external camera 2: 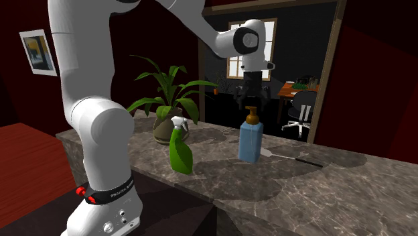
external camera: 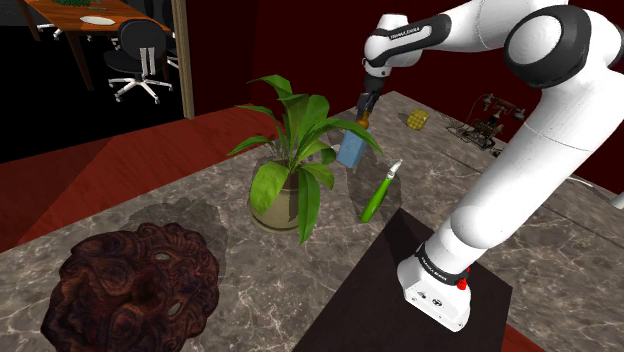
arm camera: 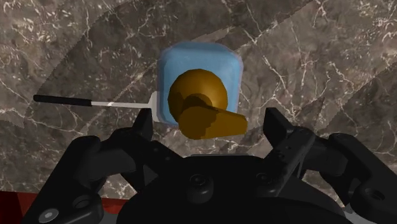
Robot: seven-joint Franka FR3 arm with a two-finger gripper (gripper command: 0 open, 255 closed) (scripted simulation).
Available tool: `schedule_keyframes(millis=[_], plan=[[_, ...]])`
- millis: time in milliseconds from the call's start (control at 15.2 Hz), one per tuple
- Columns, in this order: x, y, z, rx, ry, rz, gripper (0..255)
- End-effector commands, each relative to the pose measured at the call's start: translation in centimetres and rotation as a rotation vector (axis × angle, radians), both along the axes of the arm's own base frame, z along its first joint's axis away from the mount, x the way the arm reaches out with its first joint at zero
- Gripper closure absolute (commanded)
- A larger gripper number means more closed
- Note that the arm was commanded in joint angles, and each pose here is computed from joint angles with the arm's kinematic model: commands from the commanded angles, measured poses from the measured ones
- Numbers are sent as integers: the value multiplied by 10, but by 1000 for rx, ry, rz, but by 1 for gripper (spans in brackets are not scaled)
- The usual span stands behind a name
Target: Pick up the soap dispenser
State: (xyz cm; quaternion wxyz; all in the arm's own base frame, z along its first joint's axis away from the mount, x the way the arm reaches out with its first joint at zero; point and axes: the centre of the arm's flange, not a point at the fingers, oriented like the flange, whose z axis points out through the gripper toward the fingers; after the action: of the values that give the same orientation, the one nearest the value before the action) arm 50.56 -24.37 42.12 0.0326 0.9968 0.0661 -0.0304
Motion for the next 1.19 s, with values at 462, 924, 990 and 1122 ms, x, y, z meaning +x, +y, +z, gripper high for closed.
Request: schedule_keyframes(millis=[462,924,990,1122], plan=[[0,1,-7,0,-1,0,255],[0,1,9,0,-1,0,255],[0,1,14,0,-1,0,255],[0,1,25,0,-1,0,255]])
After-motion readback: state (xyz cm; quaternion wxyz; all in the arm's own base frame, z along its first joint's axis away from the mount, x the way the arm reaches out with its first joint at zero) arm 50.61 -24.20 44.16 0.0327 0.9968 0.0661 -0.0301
